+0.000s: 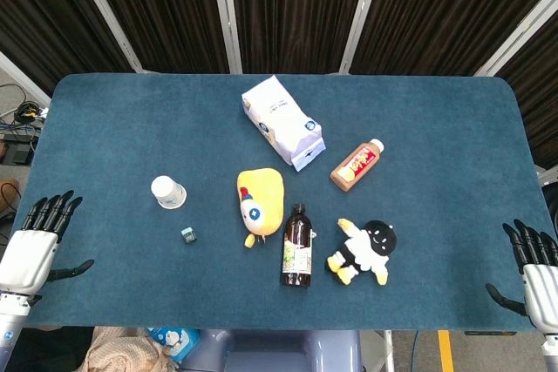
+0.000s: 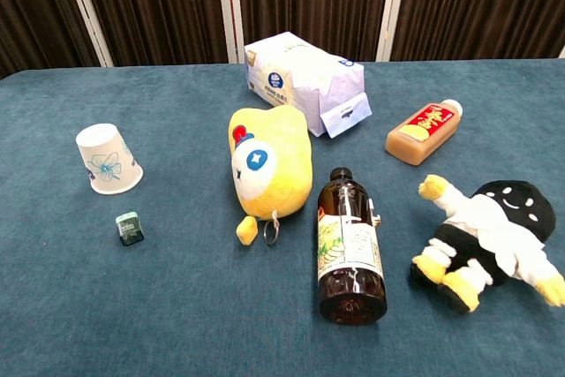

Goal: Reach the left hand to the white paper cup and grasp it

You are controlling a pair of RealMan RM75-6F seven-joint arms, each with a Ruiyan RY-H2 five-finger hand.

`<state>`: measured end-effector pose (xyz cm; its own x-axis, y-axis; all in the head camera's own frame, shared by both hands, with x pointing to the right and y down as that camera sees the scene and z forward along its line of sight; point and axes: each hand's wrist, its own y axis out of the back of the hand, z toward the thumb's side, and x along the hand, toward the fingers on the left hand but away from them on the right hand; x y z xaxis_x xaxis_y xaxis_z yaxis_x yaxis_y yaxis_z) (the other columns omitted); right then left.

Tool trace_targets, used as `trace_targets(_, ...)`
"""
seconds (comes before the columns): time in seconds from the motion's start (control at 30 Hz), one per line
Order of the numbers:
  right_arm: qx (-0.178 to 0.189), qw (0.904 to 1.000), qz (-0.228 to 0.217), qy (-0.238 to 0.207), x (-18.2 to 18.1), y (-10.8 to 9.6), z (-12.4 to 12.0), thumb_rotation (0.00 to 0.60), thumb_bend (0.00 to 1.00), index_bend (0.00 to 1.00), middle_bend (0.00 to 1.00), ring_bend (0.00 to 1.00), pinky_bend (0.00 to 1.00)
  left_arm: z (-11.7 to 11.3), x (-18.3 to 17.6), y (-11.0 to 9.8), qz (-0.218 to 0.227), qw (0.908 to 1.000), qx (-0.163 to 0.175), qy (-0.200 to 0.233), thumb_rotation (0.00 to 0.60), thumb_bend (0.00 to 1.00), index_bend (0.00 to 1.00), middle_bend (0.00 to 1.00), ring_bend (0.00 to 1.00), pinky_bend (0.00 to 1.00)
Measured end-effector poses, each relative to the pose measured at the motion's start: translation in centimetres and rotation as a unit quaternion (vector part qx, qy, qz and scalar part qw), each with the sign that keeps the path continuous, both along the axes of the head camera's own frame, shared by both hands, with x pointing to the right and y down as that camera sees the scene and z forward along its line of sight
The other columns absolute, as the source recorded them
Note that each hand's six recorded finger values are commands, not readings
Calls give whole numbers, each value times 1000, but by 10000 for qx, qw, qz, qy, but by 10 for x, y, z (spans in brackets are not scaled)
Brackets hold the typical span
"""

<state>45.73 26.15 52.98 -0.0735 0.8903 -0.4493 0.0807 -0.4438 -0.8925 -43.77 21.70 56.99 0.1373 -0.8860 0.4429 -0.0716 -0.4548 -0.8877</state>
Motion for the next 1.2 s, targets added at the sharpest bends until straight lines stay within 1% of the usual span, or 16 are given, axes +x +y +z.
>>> trace_targets(0.4, 16, 10000, -15, -14, -1, -1, 0, 600, 215, 0, 0, 0, 11, 1, 0, 0, 15, 10000, -15, -17, 600, 44, 0, 0, 0, 0)
trace_targets(0.6, -2, 10000, -4, -19, -2, -2, 2, 600, 215, 0, 0, 0, 11, 3, 2, -7, 101, 9999, 16, -72, 600, 44, 0, 0, 0, 0)
trace_targets(0.73, -28, 10000, 5, -21, -1, -1, 3, 600, 215, 0, 0, 0, 11, 8, 7, -18, 112, 9999, -13, -112, 600, 45, 0, 0, 0, 11)
trace_targets(0.8, -21, 10000, 33, -43, 0, -2, 2, 600, 215, 0, 0, 0, 11, 10, 10, -28, 159, 9997, 13, -192, 600, 53, 0, 0, 3, 71)
trace_targets(0.87, -13, 10000, 36, -53, 0, -2, 1, 600, 215, 0, 0, 0, 11, 14, 16, -40, 222, 9993, 45, -301, 600, 72, 0, 15, 33, 155)
trace_targets(1.03, -21, 10000, 6, -54, -2, -1, 2, 600, 216, 0, 0, 0, 11, 28, 35, -69, 271, 9989, -8, -382, 600, 114, 1, 89, 111, 236)
trace_targets(1.07, -23, 10000, 6, -55, -2, -1, 2, 600, 216, 0, 0, 0, 11, 33, 43, -77, 292, 9988, -39, -389, 600, 123, 10, 119, 135, 256)
trace_targets(1.17, -11, 10000, 24, -64, -2, -2, 2, 600, 216, 0, 0, 0, 11, 41, 57, -90, 334, 9986, -72, -394, 600, 144, 55, 194, 194, 312)
trace_targets(1.2, -11, 10000, 32, -65, -1, -2, 2, 600, 216, 0, 0, 0, 11, 43, 61, -94, 344, 9986, -87, -398, 600, 148, 63, 203, 201, 318)
